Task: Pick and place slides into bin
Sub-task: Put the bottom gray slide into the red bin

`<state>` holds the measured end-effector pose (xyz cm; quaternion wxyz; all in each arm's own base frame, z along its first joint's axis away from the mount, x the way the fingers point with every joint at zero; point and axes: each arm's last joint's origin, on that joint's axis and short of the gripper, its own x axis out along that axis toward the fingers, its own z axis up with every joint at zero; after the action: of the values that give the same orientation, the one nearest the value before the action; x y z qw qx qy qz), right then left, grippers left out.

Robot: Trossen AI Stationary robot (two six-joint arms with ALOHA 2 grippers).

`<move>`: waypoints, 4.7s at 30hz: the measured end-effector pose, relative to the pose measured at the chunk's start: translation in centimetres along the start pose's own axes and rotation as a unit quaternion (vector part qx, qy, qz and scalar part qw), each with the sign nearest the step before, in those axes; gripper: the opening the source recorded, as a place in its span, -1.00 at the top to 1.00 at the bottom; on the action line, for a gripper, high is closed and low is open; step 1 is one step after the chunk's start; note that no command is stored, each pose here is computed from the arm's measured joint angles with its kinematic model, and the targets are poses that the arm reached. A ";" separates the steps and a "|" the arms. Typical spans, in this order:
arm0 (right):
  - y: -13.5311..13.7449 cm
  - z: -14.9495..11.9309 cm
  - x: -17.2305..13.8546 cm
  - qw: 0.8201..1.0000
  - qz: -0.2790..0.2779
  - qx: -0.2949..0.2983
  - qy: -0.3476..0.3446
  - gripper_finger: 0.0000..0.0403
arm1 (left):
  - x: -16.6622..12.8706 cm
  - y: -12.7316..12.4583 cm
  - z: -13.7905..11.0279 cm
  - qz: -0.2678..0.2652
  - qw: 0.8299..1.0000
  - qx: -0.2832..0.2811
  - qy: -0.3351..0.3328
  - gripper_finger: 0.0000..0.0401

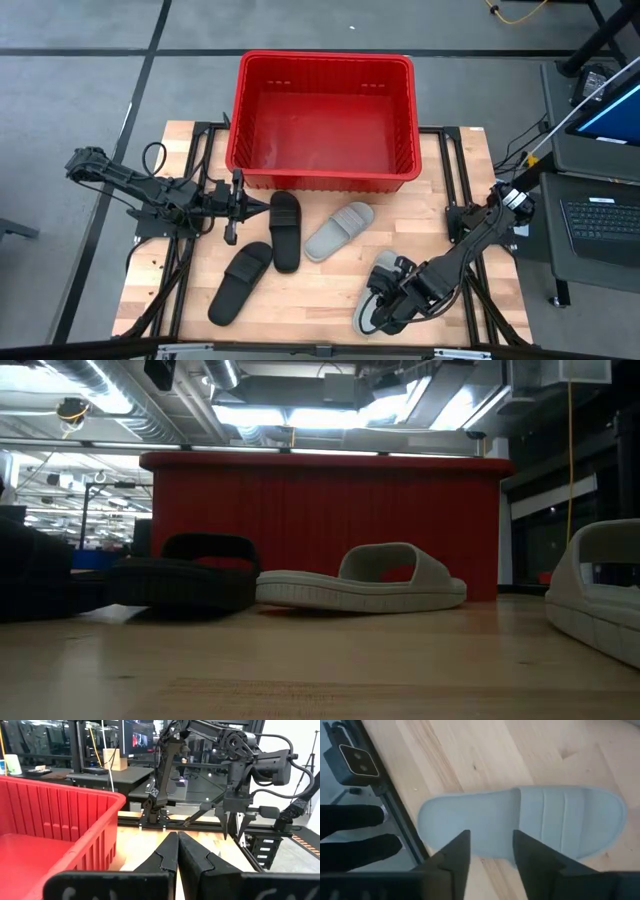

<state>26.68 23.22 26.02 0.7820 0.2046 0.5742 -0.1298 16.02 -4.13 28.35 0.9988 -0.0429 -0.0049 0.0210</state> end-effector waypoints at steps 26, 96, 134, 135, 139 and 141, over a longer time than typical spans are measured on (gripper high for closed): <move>0.0 -2.1 7.7 0.983 -0.184 -0.006 0.020 0.33 | 0.0 0.0 0.0 0.000 1.000 0.000 0.000 0.99; 2.3 -0.3 4.1 0.990 -0.137 0.000 -0.021 1.00 | 0.0 -0.2 -0.1 -0.044 0.999 0.023 0.004 0.98; 1.2 9.7 -10.1 0.958 -0.153 -0.082 -0.228 1.00 | 0.0 -0.2 0.0 -0.044 0.999 0.022 0.001 0.97; 1.0 10.1 -10.3 0.956 -0.157 -0.085 -0.234 1.00 | 0.0 -0.2 0.0 -0.044 0.999 0.022 0.001 0.97; 0.0 11.8 -11.3 0.946 -0.174 -0.094 -0.258 1.00 | 0.0 -0.2 0.1 -0.044 0.999 0.021 -0.002 0.99; -0.8 12.2 -11.7 0.942 -0.187 -0.095 -0.264 1.00 | 0.0 -0.2 0.2 -0.044 0.999 0.019 -0.006 0.99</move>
<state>33.10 16.43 40.19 0.8830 -0.0231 0.3847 -0.2677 15.98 -4.36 28.53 0.9994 -0.0230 -0.0125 -0.0226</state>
